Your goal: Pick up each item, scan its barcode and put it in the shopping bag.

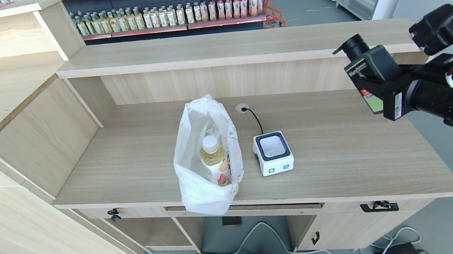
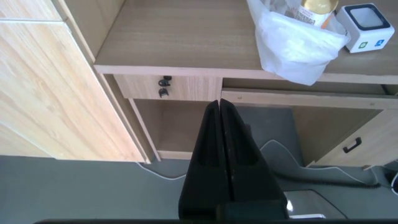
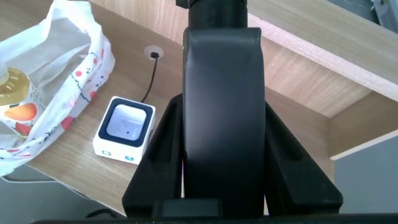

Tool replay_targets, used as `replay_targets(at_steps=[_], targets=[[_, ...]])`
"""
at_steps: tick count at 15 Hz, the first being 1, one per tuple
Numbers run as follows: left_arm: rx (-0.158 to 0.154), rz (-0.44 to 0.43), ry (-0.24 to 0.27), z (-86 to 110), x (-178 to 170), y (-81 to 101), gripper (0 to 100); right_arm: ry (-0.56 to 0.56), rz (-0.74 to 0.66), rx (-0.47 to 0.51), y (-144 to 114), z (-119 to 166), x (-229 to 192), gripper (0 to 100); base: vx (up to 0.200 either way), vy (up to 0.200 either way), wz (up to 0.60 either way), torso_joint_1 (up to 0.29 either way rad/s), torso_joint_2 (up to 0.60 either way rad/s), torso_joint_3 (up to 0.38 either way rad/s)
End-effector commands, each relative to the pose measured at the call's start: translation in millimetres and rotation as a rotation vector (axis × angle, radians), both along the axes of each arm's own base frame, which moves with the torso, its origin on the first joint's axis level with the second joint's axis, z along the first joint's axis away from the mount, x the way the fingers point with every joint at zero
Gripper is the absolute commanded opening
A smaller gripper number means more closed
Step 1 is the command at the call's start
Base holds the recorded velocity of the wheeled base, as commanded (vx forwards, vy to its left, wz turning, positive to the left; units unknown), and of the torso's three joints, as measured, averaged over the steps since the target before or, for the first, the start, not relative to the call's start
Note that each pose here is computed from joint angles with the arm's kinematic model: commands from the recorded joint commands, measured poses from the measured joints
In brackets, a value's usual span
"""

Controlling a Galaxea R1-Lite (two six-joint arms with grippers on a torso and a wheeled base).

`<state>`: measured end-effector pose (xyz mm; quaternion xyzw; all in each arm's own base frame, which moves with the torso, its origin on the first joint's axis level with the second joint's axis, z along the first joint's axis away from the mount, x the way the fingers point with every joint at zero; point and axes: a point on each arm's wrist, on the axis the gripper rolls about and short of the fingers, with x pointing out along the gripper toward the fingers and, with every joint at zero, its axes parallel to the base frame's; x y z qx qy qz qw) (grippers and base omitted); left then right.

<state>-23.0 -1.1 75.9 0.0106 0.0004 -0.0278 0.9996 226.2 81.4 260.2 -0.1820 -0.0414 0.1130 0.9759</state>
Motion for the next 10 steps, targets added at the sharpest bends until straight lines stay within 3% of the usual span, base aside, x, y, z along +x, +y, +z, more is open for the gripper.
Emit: replay_targets(at_steps=[1, 10], targets=[[0.0, 0.0, 0.002, 0.0, 0, 0.0, 0, 0.001, 0.0, -0.001, 0, 0, 1, 0, 0.0, 0.2, 0.0, -0.002, 0.0, 0.002], [0.0, 0.0, 0.002, 0.0, 0, 0.0, 0, -0.043, 0.038, 0.042, 6, 18, 25, 0, 0.0, 0.2, 0.0, 0.001, 0.0, 0.002]])
